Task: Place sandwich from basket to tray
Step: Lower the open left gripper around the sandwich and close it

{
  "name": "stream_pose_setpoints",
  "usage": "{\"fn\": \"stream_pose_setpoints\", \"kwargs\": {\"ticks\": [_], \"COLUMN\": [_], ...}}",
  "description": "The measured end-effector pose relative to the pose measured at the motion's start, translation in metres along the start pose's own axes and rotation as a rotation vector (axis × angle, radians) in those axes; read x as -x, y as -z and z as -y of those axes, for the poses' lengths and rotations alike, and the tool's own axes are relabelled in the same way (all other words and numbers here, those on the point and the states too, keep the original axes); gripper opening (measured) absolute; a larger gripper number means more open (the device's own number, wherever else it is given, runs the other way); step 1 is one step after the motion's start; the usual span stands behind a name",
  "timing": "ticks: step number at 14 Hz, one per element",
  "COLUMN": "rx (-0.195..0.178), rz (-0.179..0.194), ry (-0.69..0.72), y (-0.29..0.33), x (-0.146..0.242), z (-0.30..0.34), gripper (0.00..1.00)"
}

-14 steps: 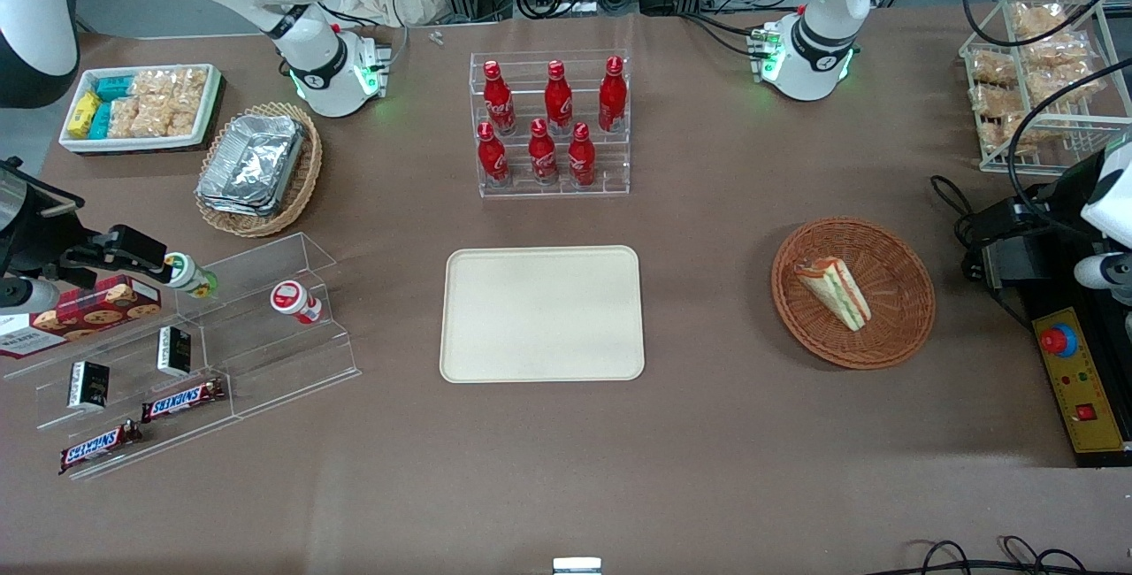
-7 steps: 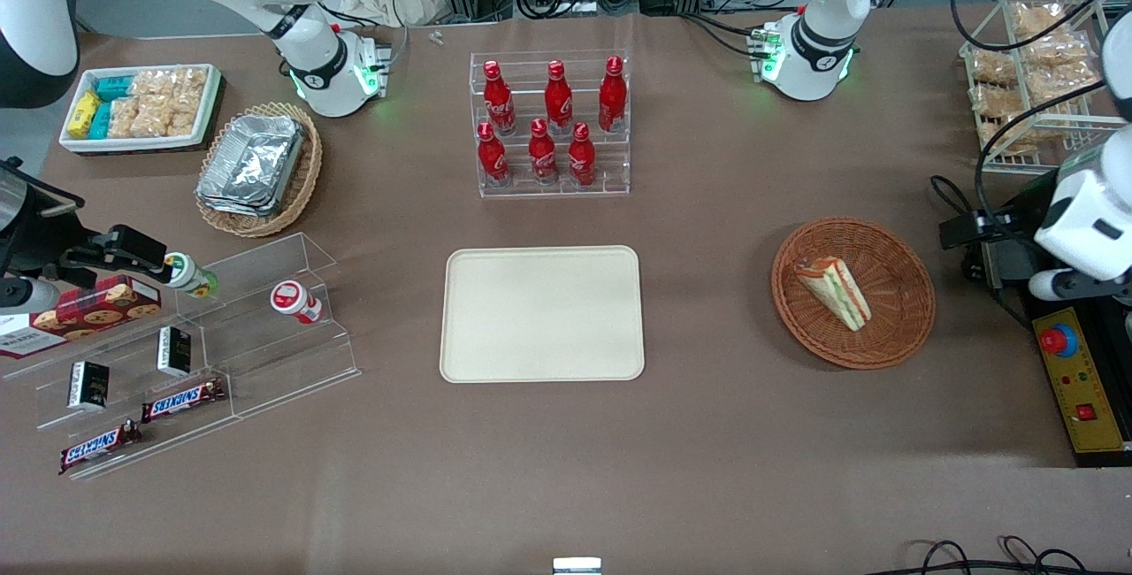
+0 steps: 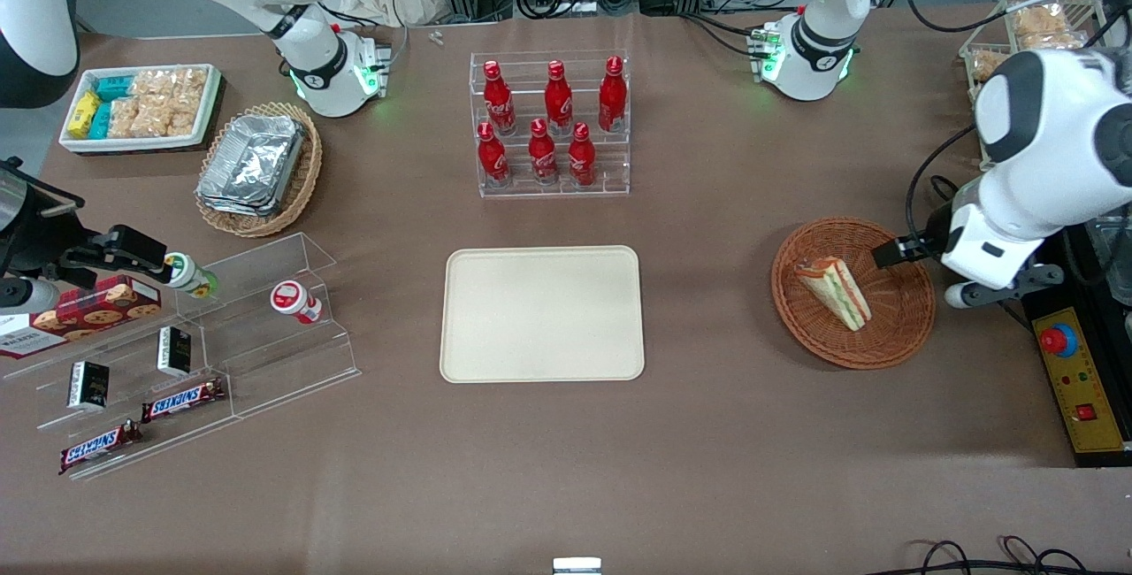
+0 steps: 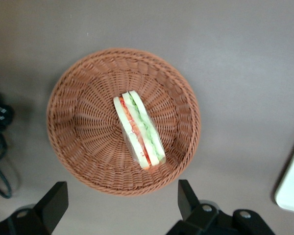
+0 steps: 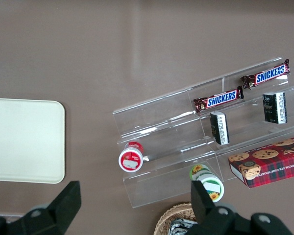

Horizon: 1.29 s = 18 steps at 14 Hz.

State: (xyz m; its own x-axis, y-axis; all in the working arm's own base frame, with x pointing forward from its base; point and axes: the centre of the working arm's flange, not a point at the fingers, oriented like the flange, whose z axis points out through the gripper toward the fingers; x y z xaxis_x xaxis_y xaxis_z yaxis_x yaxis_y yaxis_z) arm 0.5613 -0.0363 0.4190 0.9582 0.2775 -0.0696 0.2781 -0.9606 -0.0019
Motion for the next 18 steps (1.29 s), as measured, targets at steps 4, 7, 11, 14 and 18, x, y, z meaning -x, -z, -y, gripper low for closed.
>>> {"fn": "stream_pose_setpoints", "kwargs": {"ticks": [4, 7, 11, 14, 18], "rx": [0.010, 0.022, 0.033, 0.042, 0.047], "rz": [-0.007, -0.002, 0.013, 0.014, 0.014], "ry": [0.131, 0.214, 0.253, 0.267, 0.286], "y": [-0.058, -0.086, -0.120, -0.141, -0.162], "x": [0.010, 0.006, 0.001, 0.001, 0.008], "z": [0.005, 0.001, 0.000, 0.000, 0.002], "gripper": [0.98, 0.92, 0.98, 0.99, 0.94]}}
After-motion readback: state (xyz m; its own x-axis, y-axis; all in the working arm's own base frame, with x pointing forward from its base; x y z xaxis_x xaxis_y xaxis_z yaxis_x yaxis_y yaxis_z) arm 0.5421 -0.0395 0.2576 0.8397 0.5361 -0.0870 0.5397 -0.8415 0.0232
